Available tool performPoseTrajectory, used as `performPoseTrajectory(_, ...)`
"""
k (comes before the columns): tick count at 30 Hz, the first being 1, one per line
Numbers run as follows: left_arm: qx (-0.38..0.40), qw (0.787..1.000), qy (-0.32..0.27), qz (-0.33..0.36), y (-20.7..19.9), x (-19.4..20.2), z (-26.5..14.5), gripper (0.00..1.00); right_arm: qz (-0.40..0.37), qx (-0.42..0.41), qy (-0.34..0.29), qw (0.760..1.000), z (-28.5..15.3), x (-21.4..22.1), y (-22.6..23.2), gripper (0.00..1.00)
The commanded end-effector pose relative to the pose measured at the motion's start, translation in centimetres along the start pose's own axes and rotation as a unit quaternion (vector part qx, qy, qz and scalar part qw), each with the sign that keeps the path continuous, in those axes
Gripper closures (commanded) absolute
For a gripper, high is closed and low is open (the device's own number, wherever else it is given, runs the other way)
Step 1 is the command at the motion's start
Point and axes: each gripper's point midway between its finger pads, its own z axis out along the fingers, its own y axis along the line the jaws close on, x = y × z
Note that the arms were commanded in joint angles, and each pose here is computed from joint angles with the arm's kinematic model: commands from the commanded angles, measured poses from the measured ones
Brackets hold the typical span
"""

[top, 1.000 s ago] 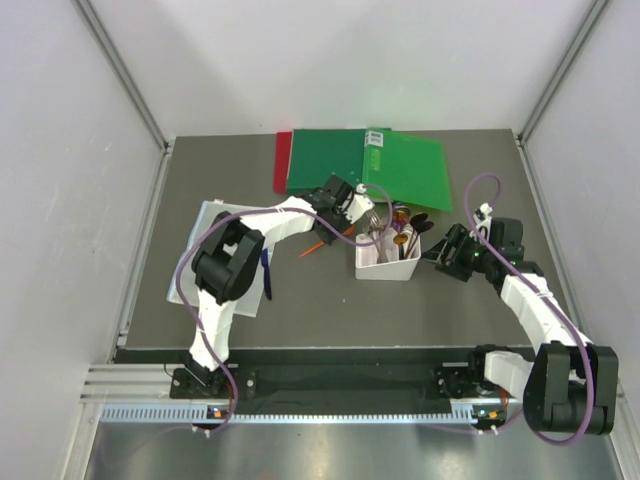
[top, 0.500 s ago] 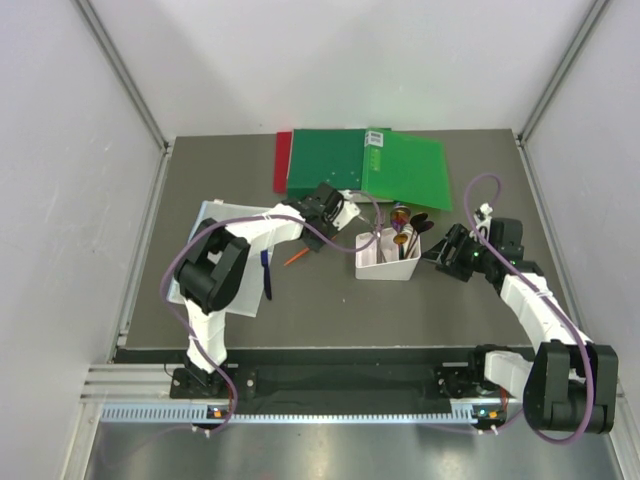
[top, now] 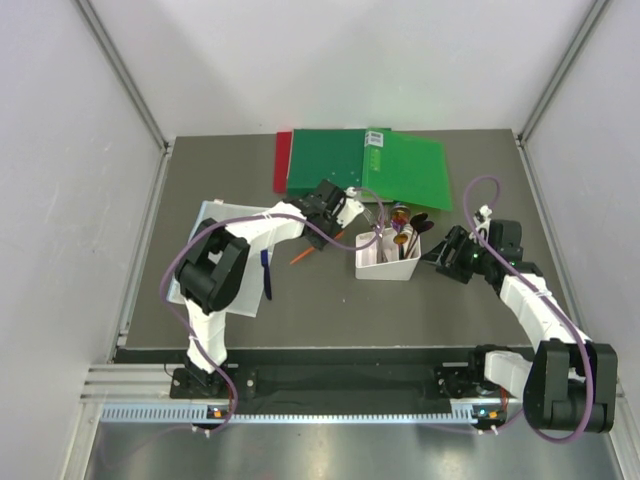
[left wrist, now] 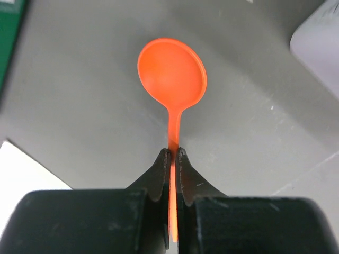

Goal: Sort the eating utensils into containers
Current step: Pick up the spoon from the center of the board, then place the spoon in the storage box.

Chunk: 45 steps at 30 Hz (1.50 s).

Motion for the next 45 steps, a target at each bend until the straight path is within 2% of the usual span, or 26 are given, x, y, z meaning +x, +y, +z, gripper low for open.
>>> performPoseTrajectory(1,-0.002,0.999,-0.048,-0.015,0.3,-3.1,-0.1,1.0,-0.012,-0.004,-0.016,1.0,-0.1,-0.9,0.2,0.36)
performPoseTrajectory(9,-0.059,0.994,-0.085,-0.044,2.6,-3.8,-2.8,1.0,-0.011,-0.002,-0.015,1.0,0.0,-0.8,0.1,0.36)
performPoseTrajectory(20,-0.147,0.969,-0.161,-0.114,6.8,-6.0,-11.8,1.0,-0.01,0.0,-0.017,1.0,0.1,-0.9,-0.1,0.36)
performPoseTrajectory(23,-0.144,0.959,-0.205,-0.133,7.1,-7.2,-14.7,1.0,-0.009,0.002,-0.018,1.0,0.1,-0.8,-0.2,0.36)
performPoseTrajectory(24,-0.141,0.95,-0.242,-0.136,7.1,-8.3,-16.9,1.0,-0.011,0.002,-0.019,1.0,0.1,-0.9,-0.2,0.36)
performPoseTrajectory(26,-0.108,0.938,-0.292,-0.15,6.1,-9.7,-18.9,1.0,-0.01,0.005,-0.022,1.0,0.0,-0.9,-0.2,0.36)
performPoseTrajectory(28,-0.082,0.908,-0.374,-0.174,5.6,-11.8,-22.1,1.0,-0.011,0.009,-0.025,1.0,0.0,-1.1,-0.3,0.36)
performPoseTrajectory(30,-0.011,0.883,-0.438,-0.167,3.1,-13.7,-24.9,1.0,-0.012,0.011,-0.027,0.999,0.0,-1.3,-0.3,0.35)
performPoseTrajectory(31,0.022,0.874,-0.448,-0.189,1.9,-13.8,-24.8,1.0,-0.01,0.013,-0.027,0.999,0.1,-1.3,-0.5,0.35)
performPoseTrajectory(32,0.055,0.853,-0.488,-0.176,0.6,-15.3,-26.6,1.0,-0.009,0.012,-0.03,0.999,0.1,-1.5,-0.4,0.35)
performPoseTrajectory(37,0.121,0.85,-0.49,-0.148,-5.2,-16.8,-25.5,1.0,-0.004,0.012,-0.039,0.999,0.1,-1.9,-0.2,0.36)
performPoseTrajectory(39,0.164,0.828,-0.522,-0.125,-8.4,-18.0,-26.3,1.0,-0.006,0.014,-0.041,0.999,0.1,-2.0,-0.2,0.36)
performPoseTrajectory(41,0.198,0.821,-0.522,-0.12,-11.6,-17.7,-25.2,1.0,-0.005,0.019,-0.042,0.999,0.1,-2.0,-0.4,0.36)
performPoseTrajectory(42,0.205,0.802,-0.549,-0.113,-12.4,-18.5,-25.6,1.0,-0.005,0.02,-0.043,0.999,0.1,-2.1,-0.4,0.36)
performPoseTrajectory(45,0.219,0.796,-0.558,-0.084,-15.5,-18.7,-24.3,1.0,-0.003,0.02,-0.043,0.999,0.1,-2.0,-0.5,0.36)
